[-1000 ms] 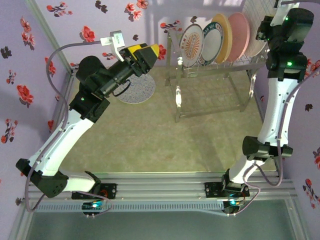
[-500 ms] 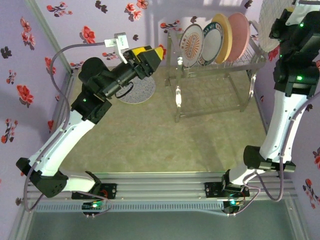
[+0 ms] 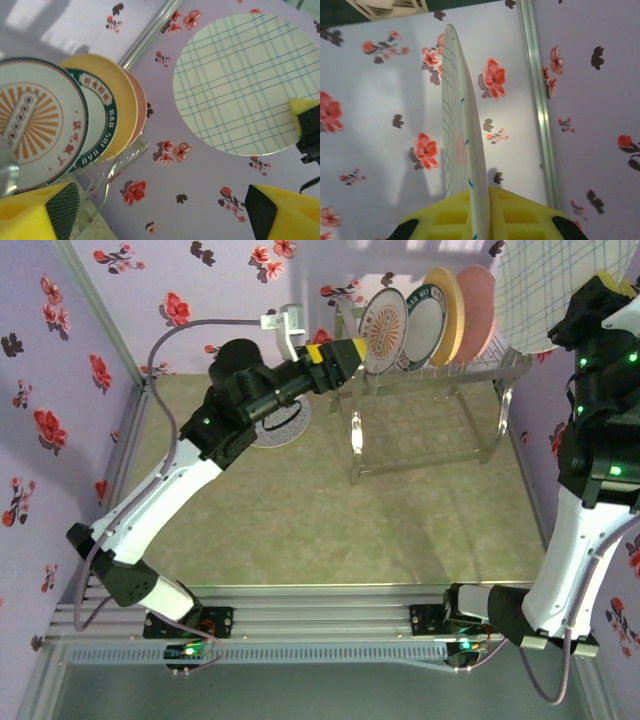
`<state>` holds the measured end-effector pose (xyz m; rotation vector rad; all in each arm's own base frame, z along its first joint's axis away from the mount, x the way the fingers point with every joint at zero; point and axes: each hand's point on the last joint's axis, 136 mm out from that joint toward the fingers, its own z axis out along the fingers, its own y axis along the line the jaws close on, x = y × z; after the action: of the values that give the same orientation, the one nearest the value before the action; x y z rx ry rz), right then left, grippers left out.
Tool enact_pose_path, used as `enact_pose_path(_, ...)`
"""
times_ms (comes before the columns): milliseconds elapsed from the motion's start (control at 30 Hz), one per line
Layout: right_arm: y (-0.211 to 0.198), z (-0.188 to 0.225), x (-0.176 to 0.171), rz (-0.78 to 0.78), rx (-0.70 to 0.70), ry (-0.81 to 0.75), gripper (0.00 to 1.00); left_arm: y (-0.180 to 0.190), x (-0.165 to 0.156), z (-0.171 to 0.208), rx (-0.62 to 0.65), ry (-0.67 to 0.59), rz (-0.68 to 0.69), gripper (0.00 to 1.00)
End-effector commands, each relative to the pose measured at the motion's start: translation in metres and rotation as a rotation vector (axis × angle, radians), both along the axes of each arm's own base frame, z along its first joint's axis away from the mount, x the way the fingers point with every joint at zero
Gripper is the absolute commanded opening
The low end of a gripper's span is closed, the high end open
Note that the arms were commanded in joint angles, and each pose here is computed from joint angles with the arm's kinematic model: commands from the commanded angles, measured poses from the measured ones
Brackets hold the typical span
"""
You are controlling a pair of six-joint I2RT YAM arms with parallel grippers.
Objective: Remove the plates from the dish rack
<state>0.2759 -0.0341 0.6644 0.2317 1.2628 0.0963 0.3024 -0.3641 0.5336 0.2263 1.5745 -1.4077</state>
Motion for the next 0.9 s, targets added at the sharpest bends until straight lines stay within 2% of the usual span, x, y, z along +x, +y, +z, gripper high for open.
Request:
enact_pose_path(0, 0.021, 0.021, -0.016, 0.170, 0.145, -0.116, 0.00, -0.015, -0.005, 0.009, -0.033, 0.031, -0.048, 0.87)
enact_pose_path(333, 0.071, -0.006, 0.006, 0.570, 0.395, -0.041, 0.00, -0.052, 0.009, -0.005, -0.076, 0.188, -0.136, 0.83)
enact_pose_path(600, 0.102, -0.029, 0.020, 0.697, 0.439, 0.060, 0.00, -0.057, 0.017, -0.011, -0.091, 0.224, -0.130, 0.81)
enact_pose_path(733, 0.117, -0.039, 0.027, 0.742, 0.451, 0.106, 0.00, -0.055, 0.022, -0.013, -0.093, 0.239, -0.118, 0.73)
enact_pose_path(867, 0.125, -0.048, 0.031, 0.756, 0.458, 0.131, 0.00, -0.053, 0.023, -0.014, -0.092, 0.244, -0.111, 0.58)
